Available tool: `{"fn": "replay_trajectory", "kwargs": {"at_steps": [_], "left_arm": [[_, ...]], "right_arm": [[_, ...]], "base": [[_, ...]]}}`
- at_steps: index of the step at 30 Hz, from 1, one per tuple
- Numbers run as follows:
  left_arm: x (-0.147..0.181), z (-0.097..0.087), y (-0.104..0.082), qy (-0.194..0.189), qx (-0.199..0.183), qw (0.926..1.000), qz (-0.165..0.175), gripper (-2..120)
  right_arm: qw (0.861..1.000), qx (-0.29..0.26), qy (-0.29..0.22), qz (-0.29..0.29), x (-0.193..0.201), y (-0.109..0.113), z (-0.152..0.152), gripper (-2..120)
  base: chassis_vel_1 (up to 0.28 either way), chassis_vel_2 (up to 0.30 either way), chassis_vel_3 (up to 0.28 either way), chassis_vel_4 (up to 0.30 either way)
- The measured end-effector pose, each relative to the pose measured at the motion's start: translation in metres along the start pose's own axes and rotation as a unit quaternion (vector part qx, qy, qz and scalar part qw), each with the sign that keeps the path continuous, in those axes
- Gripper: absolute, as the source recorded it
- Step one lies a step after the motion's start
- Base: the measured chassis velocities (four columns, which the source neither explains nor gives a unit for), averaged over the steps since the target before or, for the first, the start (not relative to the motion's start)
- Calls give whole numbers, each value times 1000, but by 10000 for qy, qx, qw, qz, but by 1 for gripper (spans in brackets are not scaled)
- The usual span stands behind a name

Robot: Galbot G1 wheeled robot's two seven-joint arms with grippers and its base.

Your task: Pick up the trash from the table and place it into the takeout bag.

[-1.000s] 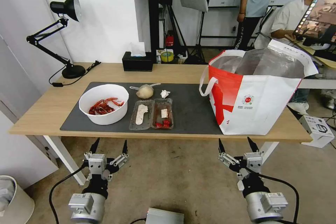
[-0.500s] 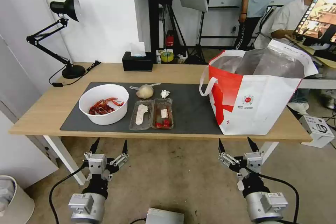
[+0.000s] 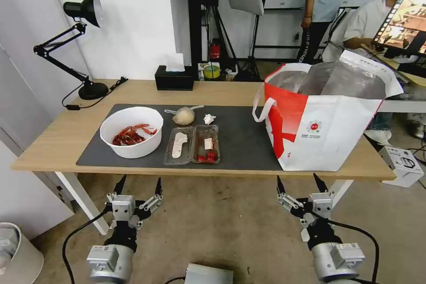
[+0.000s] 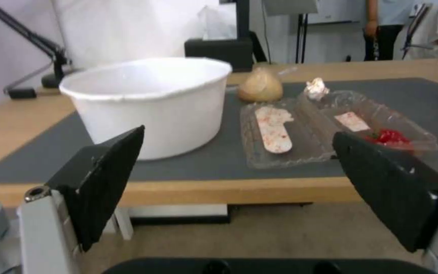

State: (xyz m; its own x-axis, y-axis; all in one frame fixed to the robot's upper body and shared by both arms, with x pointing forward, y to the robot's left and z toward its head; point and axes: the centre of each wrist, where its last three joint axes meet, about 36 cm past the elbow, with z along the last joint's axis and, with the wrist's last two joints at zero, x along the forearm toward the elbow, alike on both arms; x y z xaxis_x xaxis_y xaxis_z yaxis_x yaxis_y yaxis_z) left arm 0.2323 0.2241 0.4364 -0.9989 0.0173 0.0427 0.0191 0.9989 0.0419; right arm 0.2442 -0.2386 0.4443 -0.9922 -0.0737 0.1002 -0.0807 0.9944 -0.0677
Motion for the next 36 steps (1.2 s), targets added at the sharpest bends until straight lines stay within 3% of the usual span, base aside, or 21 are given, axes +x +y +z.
{"fn": "replay_trajectory", "kwargs": {"at_steps": [9,21,24,36], "left_arm": [[-26,-24,5,762,717,9945,-98,100],[-49,-52,10,1749,1038,9790,113,100],[-49,-60,13,1556,1113,9813,228,100],[-47,-59,13,1513,1154,9814,244,100]], "right_arm": [[9980,58,501,-382,-19,-24,-22,100],[9884,237,1211,-881,-40,-50,-60,100],[9879,233,1247,-896,-40,-51,-63,100],[9881,186,1246,-885,-40,-49,-61,100]], "base": [[0,0,0,0],[0,0,0,0],[0,0,0,0],[0,0,0,0]]}}
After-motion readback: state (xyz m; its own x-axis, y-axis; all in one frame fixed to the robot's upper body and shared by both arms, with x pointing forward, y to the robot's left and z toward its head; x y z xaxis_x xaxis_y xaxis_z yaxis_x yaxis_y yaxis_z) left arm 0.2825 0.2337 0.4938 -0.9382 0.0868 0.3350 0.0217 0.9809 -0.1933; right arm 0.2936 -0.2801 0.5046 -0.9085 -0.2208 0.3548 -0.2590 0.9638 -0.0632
